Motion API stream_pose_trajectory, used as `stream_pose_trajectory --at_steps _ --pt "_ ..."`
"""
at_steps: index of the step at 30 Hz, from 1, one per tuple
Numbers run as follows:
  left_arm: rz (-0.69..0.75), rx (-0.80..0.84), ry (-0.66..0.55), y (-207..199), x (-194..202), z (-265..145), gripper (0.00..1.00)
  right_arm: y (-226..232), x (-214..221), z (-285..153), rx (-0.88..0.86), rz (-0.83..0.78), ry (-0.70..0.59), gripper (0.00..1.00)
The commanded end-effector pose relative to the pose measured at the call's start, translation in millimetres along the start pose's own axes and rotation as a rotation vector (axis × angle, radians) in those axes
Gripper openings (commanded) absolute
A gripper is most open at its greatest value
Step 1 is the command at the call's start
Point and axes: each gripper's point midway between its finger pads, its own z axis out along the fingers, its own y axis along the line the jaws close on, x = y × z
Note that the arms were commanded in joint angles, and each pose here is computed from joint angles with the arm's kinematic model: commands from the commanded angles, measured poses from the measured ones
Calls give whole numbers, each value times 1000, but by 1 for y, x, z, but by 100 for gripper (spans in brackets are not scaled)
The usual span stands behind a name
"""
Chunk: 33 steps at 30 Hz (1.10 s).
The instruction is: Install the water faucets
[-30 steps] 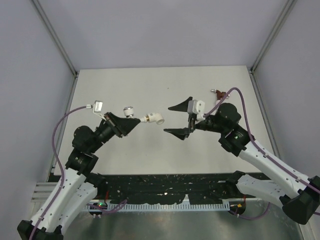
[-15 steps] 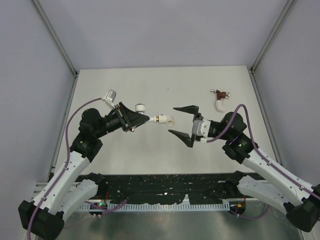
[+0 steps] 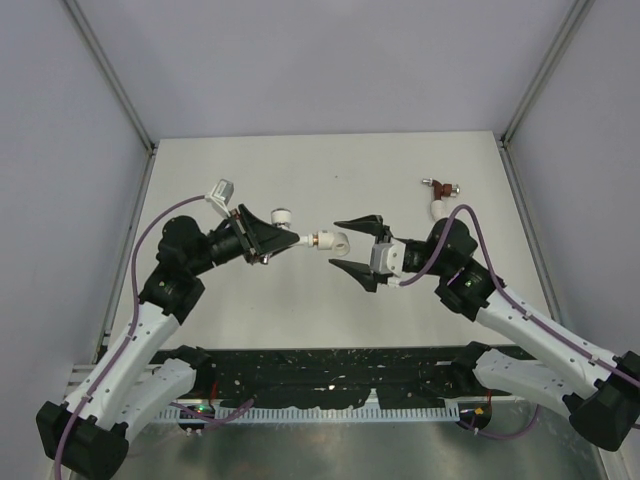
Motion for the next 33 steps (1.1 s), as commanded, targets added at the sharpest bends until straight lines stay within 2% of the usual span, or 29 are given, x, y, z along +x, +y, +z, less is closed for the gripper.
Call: stream_pose_trajectory --at_steps 1,6,12,14,18,22,28,33 --pt "58 112 12 -42 -2 -7 0 -16 -24 6 14 -75 -62 72" --pt "48 125 49 -45 3 -7 0 -15 -25 12 -9 -71 -75 66" --pt "55 134 60 -47 4 -8 0 -12 -29 17 -32 -53 -107 52" --pt "59 135 68 -46 5 -7 0 -11 -33 18 -45 -40 -121 40" --pt "103 161 72 -50 4 -6 0 -4 -32 21 -93 24 -124 25" --pt "292 217 72 -64 3 -8 0 2 -43 24 -149 161 -145 17" --pt "683 259 -13 -77 -3 -19 0 -6 -50 34 -131 502 -142 7" --pt "1027 405 -68 -96 3 -31 0 -8 -43 50 -145 817 -78 5"
